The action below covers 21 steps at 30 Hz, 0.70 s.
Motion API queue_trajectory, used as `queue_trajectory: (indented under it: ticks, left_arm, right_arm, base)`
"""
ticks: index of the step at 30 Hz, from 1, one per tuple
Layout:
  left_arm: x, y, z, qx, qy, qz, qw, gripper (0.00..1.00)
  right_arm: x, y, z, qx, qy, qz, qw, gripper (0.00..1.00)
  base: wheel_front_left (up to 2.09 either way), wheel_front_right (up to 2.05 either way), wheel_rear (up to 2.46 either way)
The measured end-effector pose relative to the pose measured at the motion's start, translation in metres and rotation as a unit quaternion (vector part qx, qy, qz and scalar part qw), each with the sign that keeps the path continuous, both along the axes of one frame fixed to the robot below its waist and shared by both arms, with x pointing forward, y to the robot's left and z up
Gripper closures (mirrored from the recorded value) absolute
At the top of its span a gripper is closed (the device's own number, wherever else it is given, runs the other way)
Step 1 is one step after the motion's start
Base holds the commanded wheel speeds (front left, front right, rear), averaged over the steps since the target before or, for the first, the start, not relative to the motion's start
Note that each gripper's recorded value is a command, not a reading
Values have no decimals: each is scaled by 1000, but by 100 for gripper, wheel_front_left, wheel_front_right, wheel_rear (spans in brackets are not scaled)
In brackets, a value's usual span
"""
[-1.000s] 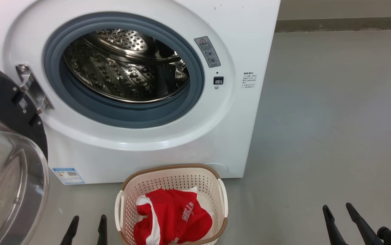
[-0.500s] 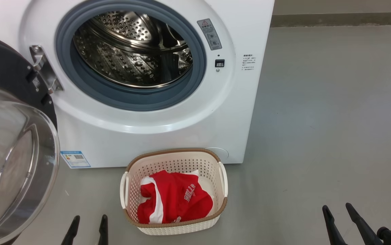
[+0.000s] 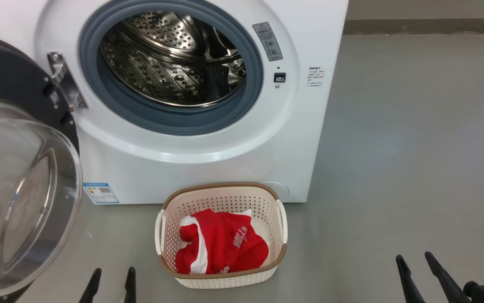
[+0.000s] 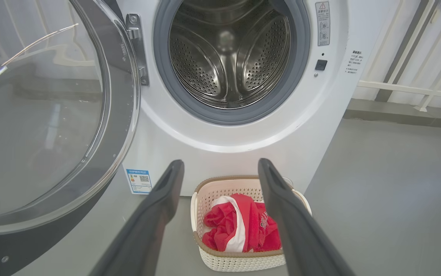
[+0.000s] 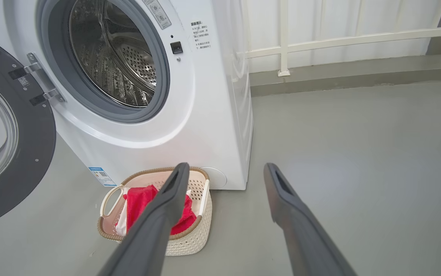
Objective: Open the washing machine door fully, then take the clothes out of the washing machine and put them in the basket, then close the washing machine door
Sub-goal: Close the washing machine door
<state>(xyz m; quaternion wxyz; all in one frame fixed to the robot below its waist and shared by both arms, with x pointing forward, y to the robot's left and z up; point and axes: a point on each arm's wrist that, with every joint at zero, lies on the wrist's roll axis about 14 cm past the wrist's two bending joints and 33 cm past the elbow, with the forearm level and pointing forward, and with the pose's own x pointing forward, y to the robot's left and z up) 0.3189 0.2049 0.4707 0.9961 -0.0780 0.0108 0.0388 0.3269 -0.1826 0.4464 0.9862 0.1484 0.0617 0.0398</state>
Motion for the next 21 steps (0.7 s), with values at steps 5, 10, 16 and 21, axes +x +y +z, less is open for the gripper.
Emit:
queue_trajectory:
  ticks: [5,10,16,21]
  left_arm:
    - [-7,11,0,-8,0,23,1000,0]
    - [-19,26,-3,-10,4,56,998,0]
    - [-46,44,-13,-26,19,104,994,0]
    - [-64,56,-15,-35,20,138,990,0]
  right_arm:
    - [4,19,0,2,0,31,1000,0]
    - [7,46,-2,2,4,77,997,0]
    - [10,81,-6,6,13,136,991,0]
    - [21,114,2,5,-1,188,982,0]
  base:
    - [0,0,0]
    - [0,0,0]
    - [0,0,0]
    - [0,0,0]
